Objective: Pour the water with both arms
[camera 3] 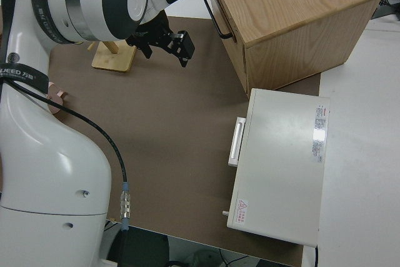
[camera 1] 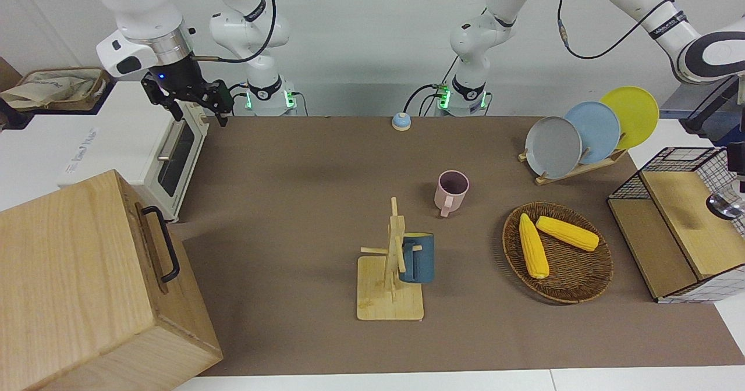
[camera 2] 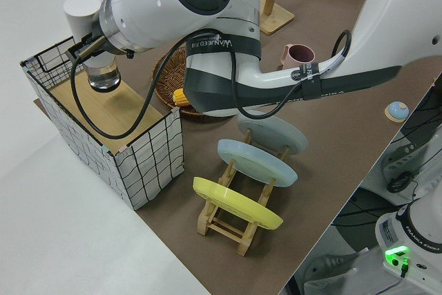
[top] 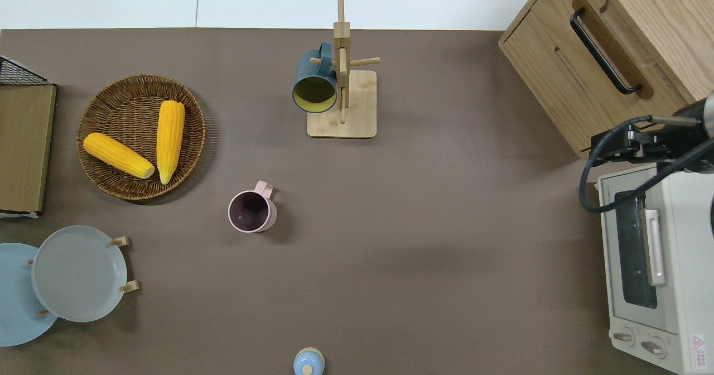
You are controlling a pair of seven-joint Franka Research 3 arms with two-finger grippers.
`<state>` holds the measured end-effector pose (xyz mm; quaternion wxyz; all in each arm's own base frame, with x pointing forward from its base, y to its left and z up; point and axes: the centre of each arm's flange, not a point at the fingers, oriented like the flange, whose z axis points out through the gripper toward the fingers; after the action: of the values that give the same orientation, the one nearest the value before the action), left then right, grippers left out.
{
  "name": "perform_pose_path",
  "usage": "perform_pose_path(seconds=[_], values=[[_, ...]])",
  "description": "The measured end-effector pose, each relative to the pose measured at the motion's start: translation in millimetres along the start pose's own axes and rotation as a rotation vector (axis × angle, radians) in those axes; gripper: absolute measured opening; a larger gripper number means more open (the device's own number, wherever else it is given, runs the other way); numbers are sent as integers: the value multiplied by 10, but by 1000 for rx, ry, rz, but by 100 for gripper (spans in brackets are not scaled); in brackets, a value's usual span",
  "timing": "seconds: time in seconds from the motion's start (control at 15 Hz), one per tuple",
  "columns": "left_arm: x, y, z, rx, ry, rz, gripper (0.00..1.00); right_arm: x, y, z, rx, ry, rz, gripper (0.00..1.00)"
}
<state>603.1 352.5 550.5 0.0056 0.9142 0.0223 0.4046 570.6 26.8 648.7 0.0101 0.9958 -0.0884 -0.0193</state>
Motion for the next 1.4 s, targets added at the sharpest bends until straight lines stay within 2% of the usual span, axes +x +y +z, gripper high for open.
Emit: perform_pose_path(seconds=[0.4,1.2,1.27,1.4], values=[[-339,-285,307,-23,14,7,63,0,0,0,0,0,0,99],[-475,-267,463,-15,-1,4,63,0,0,0,0,0,0,99],[-474,-266,464,-15,-1,5,64,0,0,0,0,0,0,99],[-447,-258,447,-11,6,9,80,0,0,0,0,0,0,99]])
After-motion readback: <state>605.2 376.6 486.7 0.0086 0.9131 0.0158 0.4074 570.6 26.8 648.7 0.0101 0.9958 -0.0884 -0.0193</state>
